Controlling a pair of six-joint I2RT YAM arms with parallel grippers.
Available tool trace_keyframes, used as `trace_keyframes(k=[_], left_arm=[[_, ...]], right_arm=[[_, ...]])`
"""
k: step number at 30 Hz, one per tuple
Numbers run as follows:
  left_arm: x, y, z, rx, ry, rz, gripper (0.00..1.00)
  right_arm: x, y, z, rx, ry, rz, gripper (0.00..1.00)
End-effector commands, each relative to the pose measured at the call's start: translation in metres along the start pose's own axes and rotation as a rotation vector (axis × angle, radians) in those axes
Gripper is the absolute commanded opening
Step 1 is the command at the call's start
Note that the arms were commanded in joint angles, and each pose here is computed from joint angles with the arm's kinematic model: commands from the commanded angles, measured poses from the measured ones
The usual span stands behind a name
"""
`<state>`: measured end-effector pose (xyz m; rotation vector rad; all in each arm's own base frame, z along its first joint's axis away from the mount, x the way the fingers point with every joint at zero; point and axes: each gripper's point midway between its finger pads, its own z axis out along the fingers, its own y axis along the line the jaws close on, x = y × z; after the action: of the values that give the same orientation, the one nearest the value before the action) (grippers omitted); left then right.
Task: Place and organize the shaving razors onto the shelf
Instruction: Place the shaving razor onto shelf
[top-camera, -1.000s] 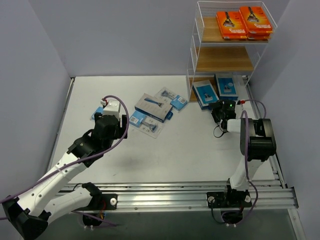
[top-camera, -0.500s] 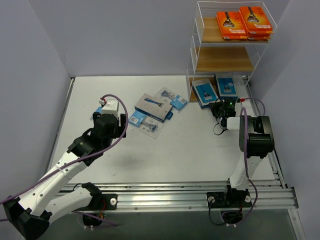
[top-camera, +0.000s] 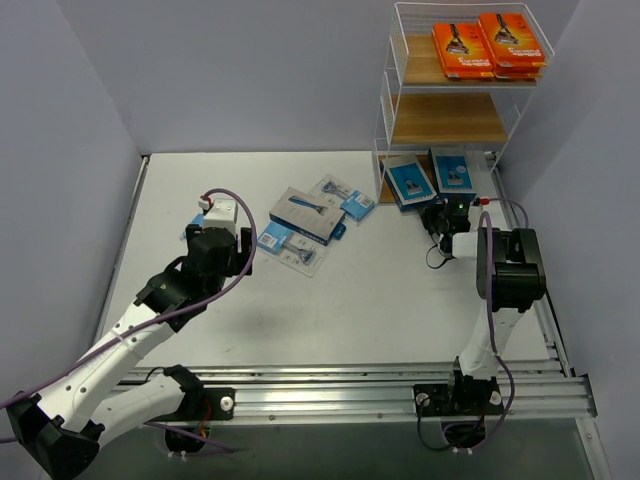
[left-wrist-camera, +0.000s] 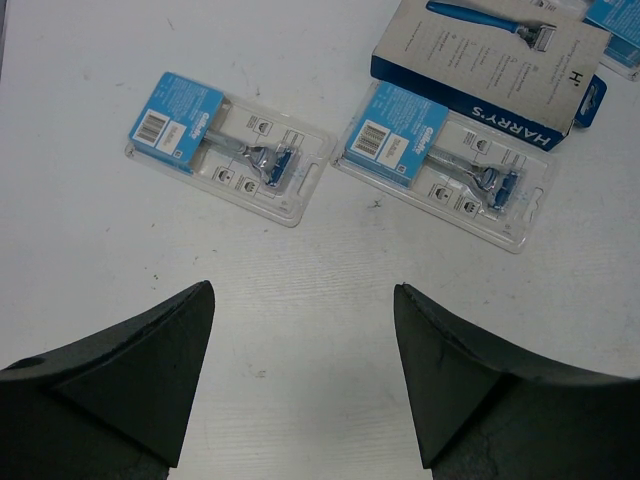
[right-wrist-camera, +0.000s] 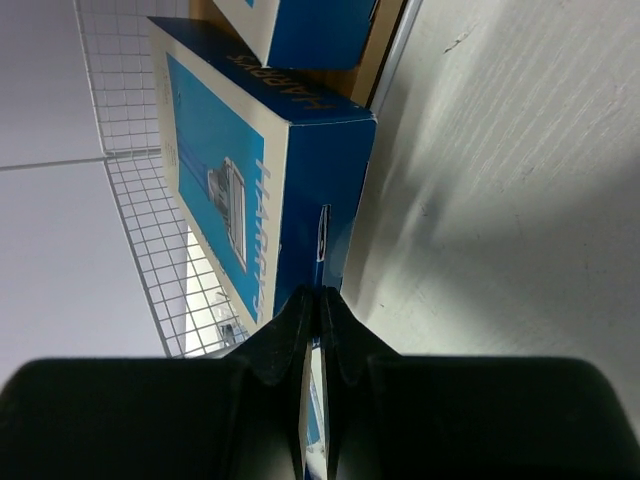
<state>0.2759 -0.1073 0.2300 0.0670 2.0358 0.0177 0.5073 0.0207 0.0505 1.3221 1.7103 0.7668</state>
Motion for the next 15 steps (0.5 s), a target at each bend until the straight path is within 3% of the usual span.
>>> trace_keyframes(k=[1, 9, 15], left_arm=[[-0.011, -0.003, 0.000, 0.013, -0.026, -0.012, 0.81], [-0.009, -0.004, 0.002, 0.014, -0.017, -0.006, 0.81], [-0.007, -0.004, 0.003, 0.011, -0.012, -0.003, 0.81]], right_arm=[[-0.008, 0.025, 0.007, -0.074, -0.019, 0.036, 0.00], [-0.012, 0.022, 0.005, -0.075, -0.048, 0.109, 0.00], [-0.019, 0.018, -0.003, -0.105, -0.140, 0.209, 0.00]])
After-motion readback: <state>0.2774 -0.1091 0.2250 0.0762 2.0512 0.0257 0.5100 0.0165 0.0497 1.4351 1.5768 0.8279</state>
